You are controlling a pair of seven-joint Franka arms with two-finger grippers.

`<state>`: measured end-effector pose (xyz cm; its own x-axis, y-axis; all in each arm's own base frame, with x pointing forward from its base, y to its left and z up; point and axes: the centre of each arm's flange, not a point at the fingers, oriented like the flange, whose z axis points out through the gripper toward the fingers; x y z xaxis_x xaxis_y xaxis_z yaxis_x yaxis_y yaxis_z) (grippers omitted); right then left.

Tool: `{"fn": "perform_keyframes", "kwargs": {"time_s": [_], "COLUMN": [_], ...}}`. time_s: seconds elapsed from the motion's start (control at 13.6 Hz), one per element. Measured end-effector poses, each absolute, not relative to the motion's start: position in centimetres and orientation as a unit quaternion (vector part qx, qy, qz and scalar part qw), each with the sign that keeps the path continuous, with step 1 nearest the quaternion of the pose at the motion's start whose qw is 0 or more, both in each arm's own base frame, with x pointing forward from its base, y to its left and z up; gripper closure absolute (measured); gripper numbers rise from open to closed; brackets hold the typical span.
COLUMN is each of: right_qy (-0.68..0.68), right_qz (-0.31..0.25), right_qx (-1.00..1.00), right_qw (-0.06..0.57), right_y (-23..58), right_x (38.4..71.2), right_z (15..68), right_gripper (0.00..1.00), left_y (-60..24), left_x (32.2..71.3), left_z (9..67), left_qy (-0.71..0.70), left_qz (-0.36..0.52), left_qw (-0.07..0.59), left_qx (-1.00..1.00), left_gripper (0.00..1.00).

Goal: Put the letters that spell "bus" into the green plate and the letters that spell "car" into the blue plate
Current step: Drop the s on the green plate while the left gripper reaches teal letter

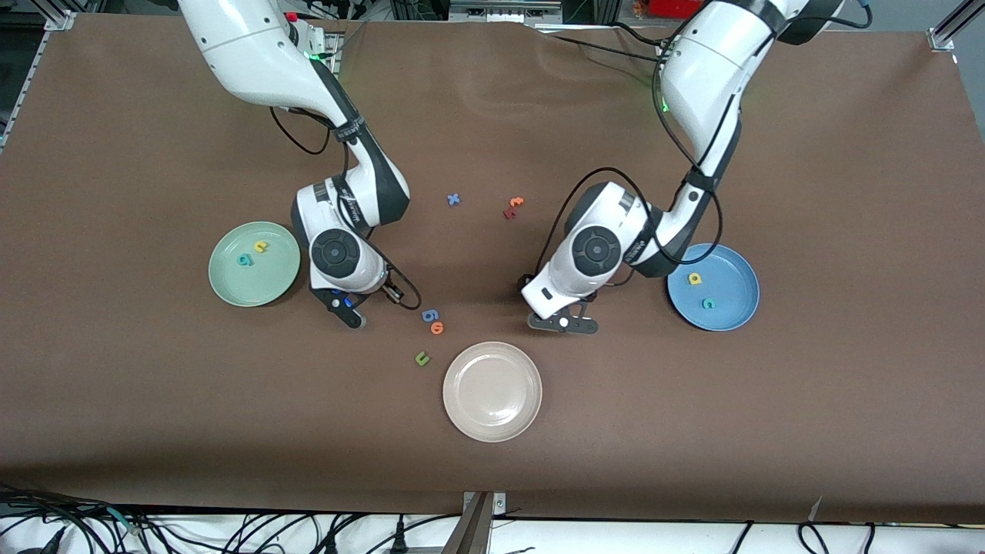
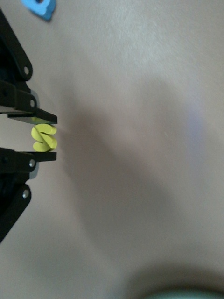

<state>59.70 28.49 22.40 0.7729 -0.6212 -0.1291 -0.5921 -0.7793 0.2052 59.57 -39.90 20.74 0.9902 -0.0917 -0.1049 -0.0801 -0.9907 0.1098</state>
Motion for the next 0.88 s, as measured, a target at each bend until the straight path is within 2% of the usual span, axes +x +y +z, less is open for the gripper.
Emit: {"fn": "perform_keyframes", "kwargs": {"time_s": [0.22, 0.44, 0.81, 0.88], "right_qy": [-0.27, -0.222, -0.176, -0.175], "right_qz": [-0.127, -0.152, -0.173, -0.175], "right_qx": [0.95, 0.958, 0.964, 0.965], "right_qw": [0.096, 0.104, 0.1, 0.093], "right_y": [23.0, 16.0, 7.5, 6.6], "right_x": [61.3, 62.5, 61.6, 60.9], "right_z": [27.2, 28.8, 24.6, 23.1], "right_gripper": [0.73, 0.73, 0.73, 0.73], "left_y": [-40.9, -40.8, -42.0, -42.5], "left_x": [59.6, 60.3, 59.5, 59.2], "left_z": [20.0, 18.7, 17.8, 17.8], "left_qy": [-0.043, -0.035, -0.033, -0.031], "left_qz": [-0.054, -0.055, -0.056, -0.055], "left_qw": [0.053, 0.052, 0.043, 0.041], "left_qx": [0.996, 0.997, 0.997, 0.997], "left_gripper": [0.02, 0.04, 0.15, 0.22]}}
